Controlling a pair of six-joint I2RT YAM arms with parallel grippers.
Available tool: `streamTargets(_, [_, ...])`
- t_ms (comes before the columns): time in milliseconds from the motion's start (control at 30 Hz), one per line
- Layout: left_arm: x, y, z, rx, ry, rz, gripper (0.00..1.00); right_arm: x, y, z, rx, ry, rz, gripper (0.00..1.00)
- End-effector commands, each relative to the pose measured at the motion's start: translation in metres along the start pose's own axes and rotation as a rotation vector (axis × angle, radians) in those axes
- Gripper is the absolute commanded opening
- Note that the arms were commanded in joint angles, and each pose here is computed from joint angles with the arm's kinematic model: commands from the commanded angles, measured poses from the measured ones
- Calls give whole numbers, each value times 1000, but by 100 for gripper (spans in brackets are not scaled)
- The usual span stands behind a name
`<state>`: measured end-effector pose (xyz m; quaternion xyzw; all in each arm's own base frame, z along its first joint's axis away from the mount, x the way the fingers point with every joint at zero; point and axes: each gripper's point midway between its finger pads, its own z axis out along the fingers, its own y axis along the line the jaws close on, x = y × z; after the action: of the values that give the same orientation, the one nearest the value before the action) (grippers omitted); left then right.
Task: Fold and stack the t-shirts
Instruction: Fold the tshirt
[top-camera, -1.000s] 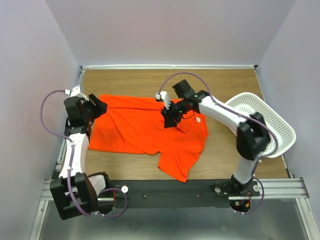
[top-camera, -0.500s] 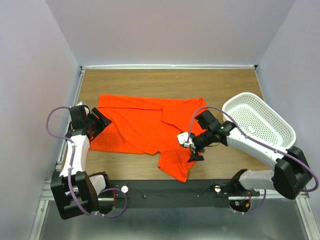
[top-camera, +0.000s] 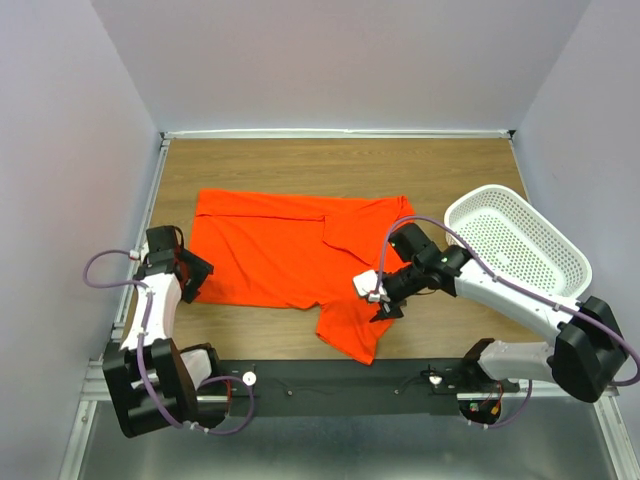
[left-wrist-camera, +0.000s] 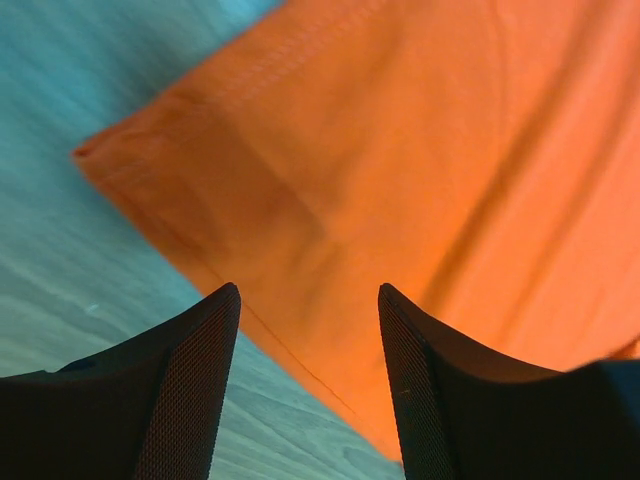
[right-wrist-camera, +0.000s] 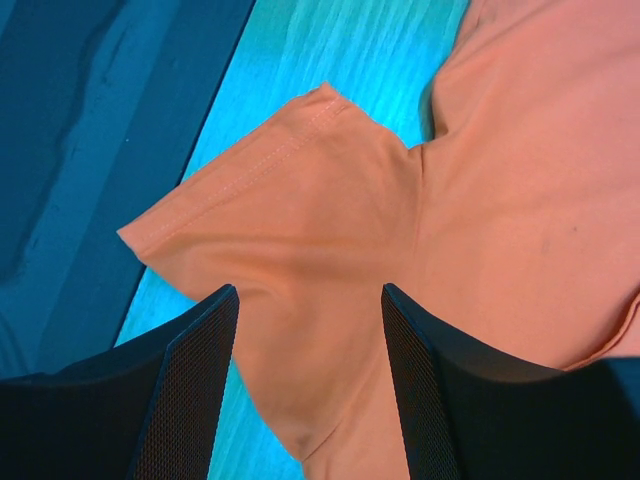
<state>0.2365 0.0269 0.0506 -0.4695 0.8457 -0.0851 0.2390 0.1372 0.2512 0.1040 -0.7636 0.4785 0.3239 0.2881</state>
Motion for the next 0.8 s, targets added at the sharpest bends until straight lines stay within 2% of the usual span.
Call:
streamTargets(0, [-34, 22, -10, -162, -143, -87, 65, -7, -8, -2, 33, 1, -13, 66])
streamTargets(100, [-44, 33, -9, -226, -149, -91, 60, -8, -10, -4, 50, 2, -16, 67])
streamTargets(233, [-41, 40, -6, -274, -110, -87, 60, -11, -16, -7, 75, 9, -11, 67])
streamTargets(333, [-45, 47, -3, -322, -125, -91, 59, -12, -20, -10, 96, 17, -12, 67])
streamTargets(767, [-42, 58, 29, -389, -76, -86, 47, -18, -24, -16, 129, 14, -6, 67])
